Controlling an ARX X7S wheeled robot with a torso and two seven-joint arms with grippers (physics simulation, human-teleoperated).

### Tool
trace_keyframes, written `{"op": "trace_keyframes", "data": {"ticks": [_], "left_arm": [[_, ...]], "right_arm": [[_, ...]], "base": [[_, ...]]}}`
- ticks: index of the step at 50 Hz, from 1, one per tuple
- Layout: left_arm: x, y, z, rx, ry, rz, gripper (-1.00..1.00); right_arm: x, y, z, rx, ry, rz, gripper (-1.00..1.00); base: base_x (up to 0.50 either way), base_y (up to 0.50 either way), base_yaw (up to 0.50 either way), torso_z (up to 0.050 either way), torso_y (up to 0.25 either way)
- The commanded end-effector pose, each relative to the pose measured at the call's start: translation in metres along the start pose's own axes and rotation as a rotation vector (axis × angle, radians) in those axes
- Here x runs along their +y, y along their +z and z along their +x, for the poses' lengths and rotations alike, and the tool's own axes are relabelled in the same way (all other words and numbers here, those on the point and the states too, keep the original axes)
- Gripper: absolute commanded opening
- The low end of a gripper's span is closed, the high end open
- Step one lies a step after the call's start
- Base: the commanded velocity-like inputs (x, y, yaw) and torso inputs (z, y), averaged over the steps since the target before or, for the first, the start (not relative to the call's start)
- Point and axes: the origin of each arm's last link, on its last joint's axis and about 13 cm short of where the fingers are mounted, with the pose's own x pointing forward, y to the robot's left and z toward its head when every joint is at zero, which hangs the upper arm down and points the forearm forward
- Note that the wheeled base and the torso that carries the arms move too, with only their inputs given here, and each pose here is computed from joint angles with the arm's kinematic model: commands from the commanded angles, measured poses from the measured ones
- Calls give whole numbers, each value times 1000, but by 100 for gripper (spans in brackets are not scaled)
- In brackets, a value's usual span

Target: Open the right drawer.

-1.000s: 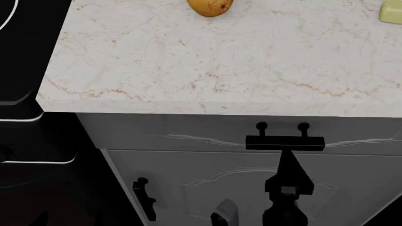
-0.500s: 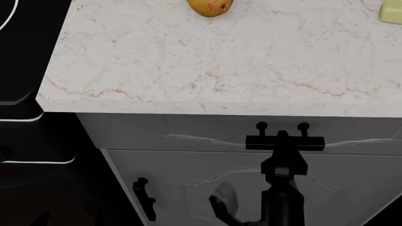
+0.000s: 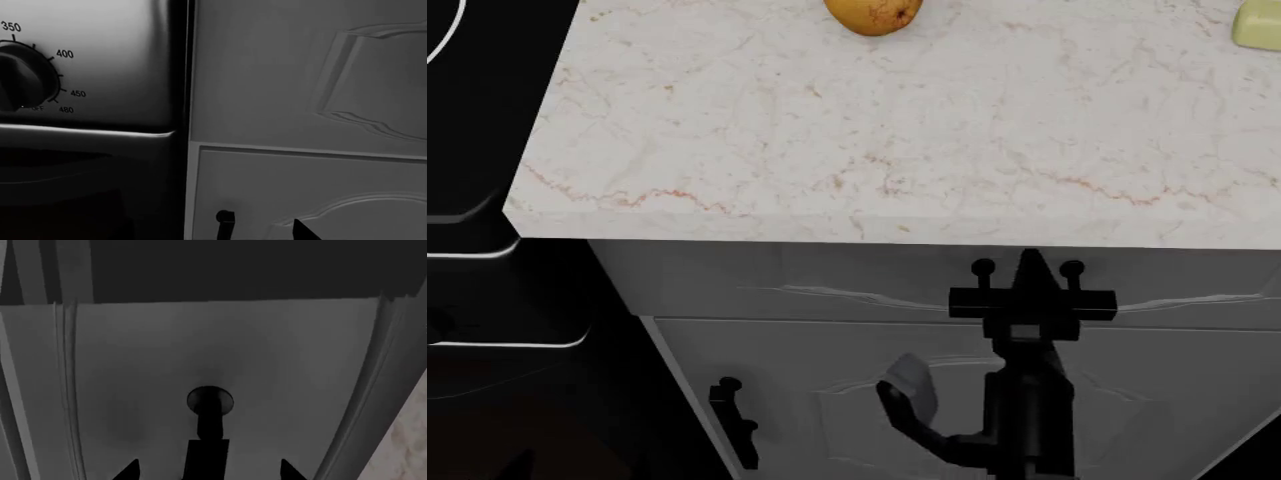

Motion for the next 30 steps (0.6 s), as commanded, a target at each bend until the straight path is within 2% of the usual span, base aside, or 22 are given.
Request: {"op": "trace_keyframes", "data": {"ticks": [1,16,30], "left_arm": [[0,0,0,2,-1,0,100],[0,0,0,-1,1,-2,100],[0,0,1,0,1,-2,100]], "right_arm": [[0,1,4,-7,-15,21,-100],[1,0,4,-17,-9,32,-100],[-2,-2,-17,-67,-17,24,-100]], "base": [[0,0,0,0,0],[1,0,0,0,0],[0,0,0,0,0]]}}
